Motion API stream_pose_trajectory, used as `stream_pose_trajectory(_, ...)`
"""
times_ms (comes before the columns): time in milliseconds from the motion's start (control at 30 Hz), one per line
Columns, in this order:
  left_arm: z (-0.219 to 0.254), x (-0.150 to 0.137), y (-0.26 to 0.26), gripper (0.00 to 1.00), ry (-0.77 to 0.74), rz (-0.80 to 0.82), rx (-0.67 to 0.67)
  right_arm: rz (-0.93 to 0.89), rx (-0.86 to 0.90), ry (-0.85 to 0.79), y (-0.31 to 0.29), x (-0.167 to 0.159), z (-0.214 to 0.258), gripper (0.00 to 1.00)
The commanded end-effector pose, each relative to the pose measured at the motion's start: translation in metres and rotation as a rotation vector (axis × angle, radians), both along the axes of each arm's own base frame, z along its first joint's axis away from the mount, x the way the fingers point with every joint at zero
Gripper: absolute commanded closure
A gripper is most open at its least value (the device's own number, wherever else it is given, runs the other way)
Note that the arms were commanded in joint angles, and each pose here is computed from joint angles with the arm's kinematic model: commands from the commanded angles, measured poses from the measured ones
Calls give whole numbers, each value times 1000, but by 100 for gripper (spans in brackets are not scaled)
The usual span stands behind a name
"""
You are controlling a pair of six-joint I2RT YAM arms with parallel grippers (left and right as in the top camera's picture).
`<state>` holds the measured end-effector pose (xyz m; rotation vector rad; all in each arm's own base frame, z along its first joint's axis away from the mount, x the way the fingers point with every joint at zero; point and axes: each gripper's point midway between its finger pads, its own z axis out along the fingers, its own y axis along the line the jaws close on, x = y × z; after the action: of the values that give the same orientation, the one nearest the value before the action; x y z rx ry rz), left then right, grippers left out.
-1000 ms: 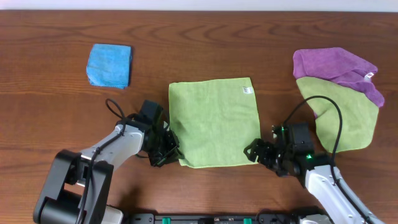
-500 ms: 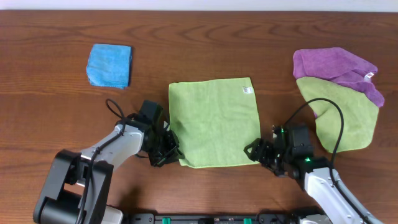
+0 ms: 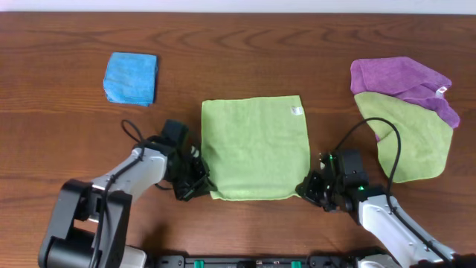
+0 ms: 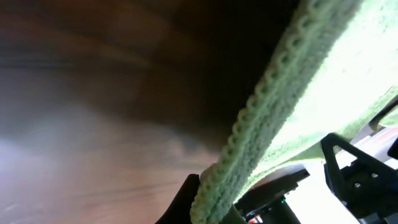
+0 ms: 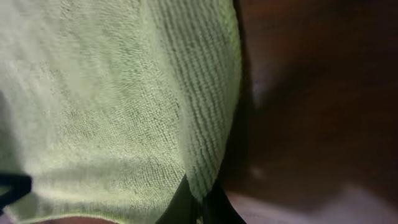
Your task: Fold the cloth
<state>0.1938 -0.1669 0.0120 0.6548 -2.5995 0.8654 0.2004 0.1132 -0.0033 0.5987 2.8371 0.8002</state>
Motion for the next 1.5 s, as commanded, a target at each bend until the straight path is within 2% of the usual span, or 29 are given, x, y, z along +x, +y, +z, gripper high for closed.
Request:
stream_pose_trajectory(0,6,0,15,94,-47,-31,-7,27,10,-33,3,-2,6,99)
stream_pose_trajectory(133,11,-9,27,94,-32,-41,-7,58,73,-66,15,-4,20,99)
stream_pose_trajectory(367,23,-26,31,94,6,-56,-5,104,108,-55,35,-29,39,99)
stream_pose_trajectory(533,35,-19,30,94,-51,-27,-8,62,90,-172,34,-13,56,99)
stream_pose_trajectory(933,47,57,44,94,-267,246,108,-14,-6,-455,27,57,72,99)
stream_pose_trajectory(1033,50,80,51,94,-348,306,141,-39,-35,-480,25,73,64,99)
stream_pose_trajectory(1300,46,116,62,94,-456,381,203,-1,-108,-504,30,108,49,99)
stream_pose_trajectory(1467,39,139,59,94,-511,397,186,21,-178,-522,30,130,46,99)
